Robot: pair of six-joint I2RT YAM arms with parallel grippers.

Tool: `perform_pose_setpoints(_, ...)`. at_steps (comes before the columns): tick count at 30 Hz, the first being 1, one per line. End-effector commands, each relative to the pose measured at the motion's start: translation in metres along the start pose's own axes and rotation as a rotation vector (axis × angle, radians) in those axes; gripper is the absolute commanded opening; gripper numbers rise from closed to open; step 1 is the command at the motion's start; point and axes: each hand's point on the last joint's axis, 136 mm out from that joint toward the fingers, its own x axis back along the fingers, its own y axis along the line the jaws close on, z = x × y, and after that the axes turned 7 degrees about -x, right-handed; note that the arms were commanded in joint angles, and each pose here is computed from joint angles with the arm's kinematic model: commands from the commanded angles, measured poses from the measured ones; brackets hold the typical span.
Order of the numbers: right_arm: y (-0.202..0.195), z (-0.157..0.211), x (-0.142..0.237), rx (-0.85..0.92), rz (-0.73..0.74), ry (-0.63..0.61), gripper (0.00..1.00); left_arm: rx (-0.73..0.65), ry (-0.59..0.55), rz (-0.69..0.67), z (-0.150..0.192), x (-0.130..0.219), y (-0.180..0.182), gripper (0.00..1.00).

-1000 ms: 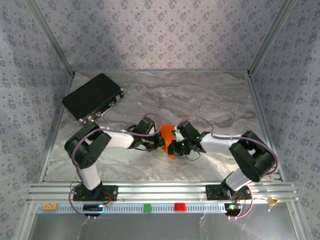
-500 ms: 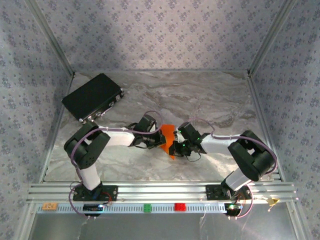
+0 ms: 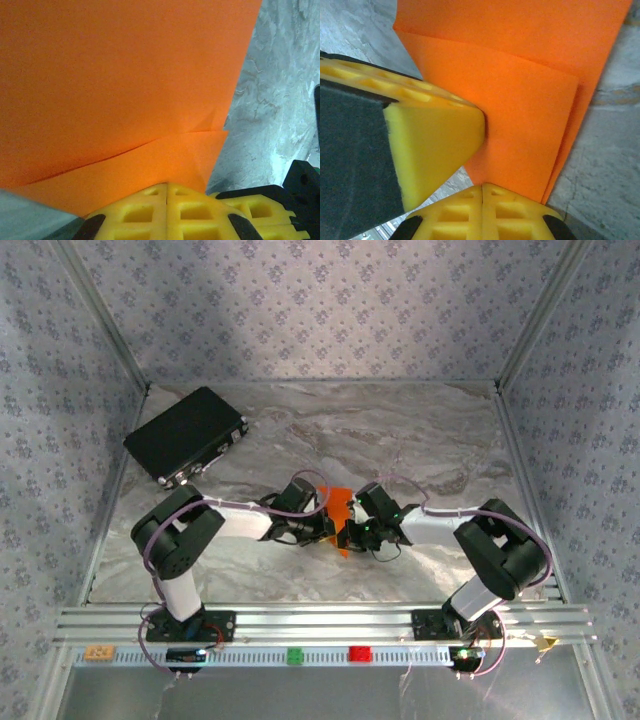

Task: Fold a paper plane with a square sheet of paper (pick it up from the middle)
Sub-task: Third fold the triangle at the center of the table.

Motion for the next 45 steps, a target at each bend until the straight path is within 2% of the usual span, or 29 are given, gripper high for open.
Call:
perform_pose_setpoints(1,-0.042,0.009,-0.005,-0.071,0.152,0.014,0.0,0.045,-0.006,-0.09,0.0,-0.006,0.039,0.0)
perform_pose_setpoints(13,-0.046,0.012,-0.005,-0.072,0.158,0.015,0.0,0.044,-0.062,-0.104,-0.031,0.015,0.062,0.0)
perform_pose_setpoints(30,-0.047,0.013,-0.005,-0.068,0.155,0.02,0.0,0.068,-0.109,-0.095,-0.056,0.031,0.076,0.0)
perform_pose_setpoints(45,-0.044,0.011,-0.004,-0.066,0.145,0.018,0.0,0.01,-0.192,0.004,-0.078,0.056,0.033,0.01)
